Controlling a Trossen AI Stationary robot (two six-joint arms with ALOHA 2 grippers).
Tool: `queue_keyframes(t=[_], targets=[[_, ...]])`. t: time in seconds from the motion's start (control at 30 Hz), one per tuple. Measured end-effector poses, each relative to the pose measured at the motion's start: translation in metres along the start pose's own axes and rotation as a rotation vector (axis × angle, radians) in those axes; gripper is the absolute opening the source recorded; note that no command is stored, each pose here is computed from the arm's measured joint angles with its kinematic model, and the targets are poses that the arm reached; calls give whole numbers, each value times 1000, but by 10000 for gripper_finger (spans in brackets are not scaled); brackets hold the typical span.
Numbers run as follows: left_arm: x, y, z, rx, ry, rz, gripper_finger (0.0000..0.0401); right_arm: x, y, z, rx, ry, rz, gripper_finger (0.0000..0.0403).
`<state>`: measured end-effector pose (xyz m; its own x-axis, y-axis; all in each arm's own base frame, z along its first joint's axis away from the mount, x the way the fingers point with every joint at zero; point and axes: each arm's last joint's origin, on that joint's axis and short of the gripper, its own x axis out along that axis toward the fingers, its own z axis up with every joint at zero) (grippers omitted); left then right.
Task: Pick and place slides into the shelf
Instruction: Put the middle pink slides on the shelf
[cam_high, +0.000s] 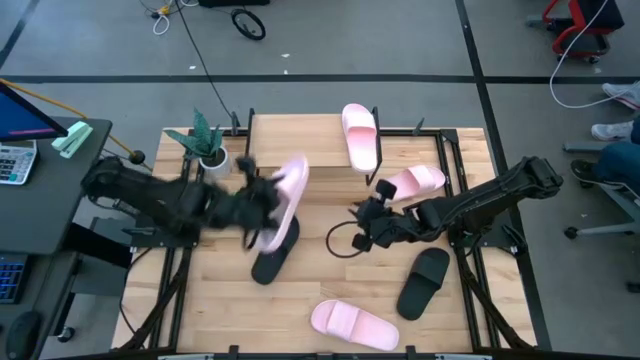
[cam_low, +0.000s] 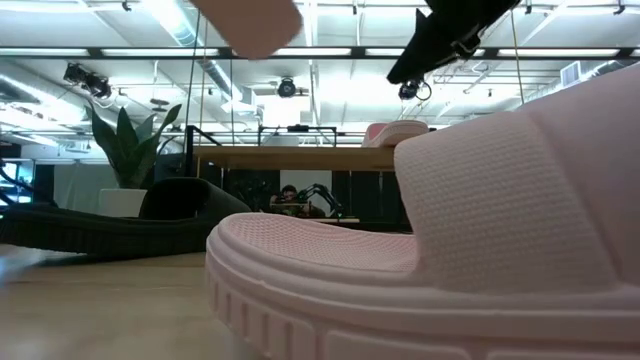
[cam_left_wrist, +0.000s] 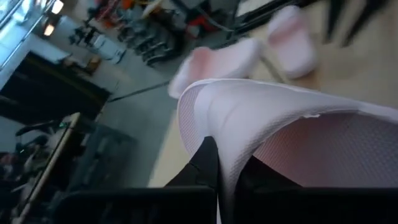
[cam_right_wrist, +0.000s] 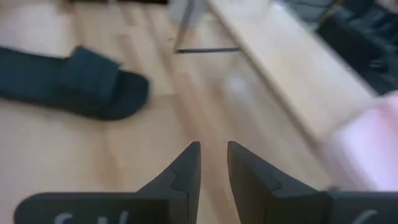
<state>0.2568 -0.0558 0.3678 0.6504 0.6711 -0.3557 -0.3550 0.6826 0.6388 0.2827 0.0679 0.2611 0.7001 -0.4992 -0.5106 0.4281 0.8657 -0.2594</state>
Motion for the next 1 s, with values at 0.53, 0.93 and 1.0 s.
queue_keyframes(t=[0.53, 0.93, 1.0], targets=[[226, 55, -37, -130, -5, -48, 15, -86, -30, -11, 219, -44, 22, 85], [253, 64, -55, 47, 77, 94, 25, -87, -20, -15, 109, -39, 24, 85], [253, 64, -54, 45, 62, 77, 30, -87, -20, -15, 111, -39, 24, 85]])
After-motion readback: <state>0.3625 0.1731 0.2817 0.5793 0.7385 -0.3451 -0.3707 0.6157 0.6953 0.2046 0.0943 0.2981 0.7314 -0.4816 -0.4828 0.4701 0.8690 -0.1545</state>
